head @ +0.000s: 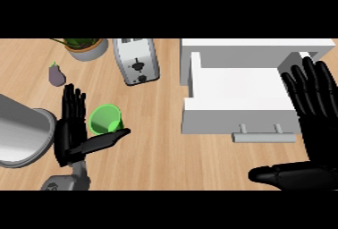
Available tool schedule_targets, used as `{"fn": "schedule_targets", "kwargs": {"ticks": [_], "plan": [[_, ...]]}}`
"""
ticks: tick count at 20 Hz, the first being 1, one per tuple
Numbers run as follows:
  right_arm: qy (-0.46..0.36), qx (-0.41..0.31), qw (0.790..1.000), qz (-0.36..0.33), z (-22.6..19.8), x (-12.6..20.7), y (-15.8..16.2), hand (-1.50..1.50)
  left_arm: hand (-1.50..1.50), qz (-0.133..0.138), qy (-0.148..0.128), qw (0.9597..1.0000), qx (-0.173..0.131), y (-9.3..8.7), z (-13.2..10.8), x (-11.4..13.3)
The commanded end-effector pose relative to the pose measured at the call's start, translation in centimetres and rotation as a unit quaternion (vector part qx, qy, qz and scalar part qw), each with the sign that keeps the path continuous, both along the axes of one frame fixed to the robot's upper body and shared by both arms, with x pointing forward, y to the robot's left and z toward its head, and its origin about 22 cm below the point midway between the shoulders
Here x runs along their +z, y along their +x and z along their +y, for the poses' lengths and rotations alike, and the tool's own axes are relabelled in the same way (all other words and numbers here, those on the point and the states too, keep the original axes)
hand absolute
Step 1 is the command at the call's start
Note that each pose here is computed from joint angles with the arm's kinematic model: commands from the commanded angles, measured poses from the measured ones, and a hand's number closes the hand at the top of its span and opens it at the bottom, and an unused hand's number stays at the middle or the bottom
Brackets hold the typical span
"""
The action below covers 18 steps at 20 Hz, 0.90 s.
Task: Pick up the cup, place it into the drawer and close the drawer
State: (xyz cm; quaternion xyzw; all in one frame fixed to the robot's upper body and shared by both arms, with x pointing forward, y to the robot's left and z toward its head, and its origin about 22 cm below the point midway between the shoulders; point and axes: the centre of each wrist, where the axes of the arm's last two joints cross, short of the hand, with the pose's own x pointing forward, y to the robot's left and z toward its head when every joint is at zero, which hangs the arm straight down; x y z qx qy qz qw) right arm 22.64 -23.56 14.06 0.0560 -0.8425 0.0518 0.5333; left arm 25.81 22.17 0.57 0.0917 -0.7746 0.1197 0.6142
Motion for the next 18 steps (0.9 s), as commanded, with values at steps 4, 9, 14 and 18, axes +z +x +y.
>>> {"fn": "schedule_targets", "kwargs": {"ticks": [4,9,14,18], "plan": [[0.003,0.004,1.0,0.008,-0.3,-1.4,-1.1,-1.5,-1.5,0.021,-0.003,0.9998,0.006,0.4,0.4,-4.6],[-0.004,-0.003,1.0,0.008,-0.5,-0.2,0.2,-1.5,-1.5,0.029,-0.005,0.9996,0.003,-2.2,2.4,-8.2],[0.004,0.006,1.0,0.003,0.7,0.0,1.0,-1.5,-1.5,0.037,-0.006,0.9993,0.0,-0.1,0.8,-8.1],[0.001,0.017,1.0,-0.003,-0.7,1.0,-1.1,-1.5,-1.5,0.034,-0.008,0.9992,0.017,0.3,1.5,-8.5]]}}
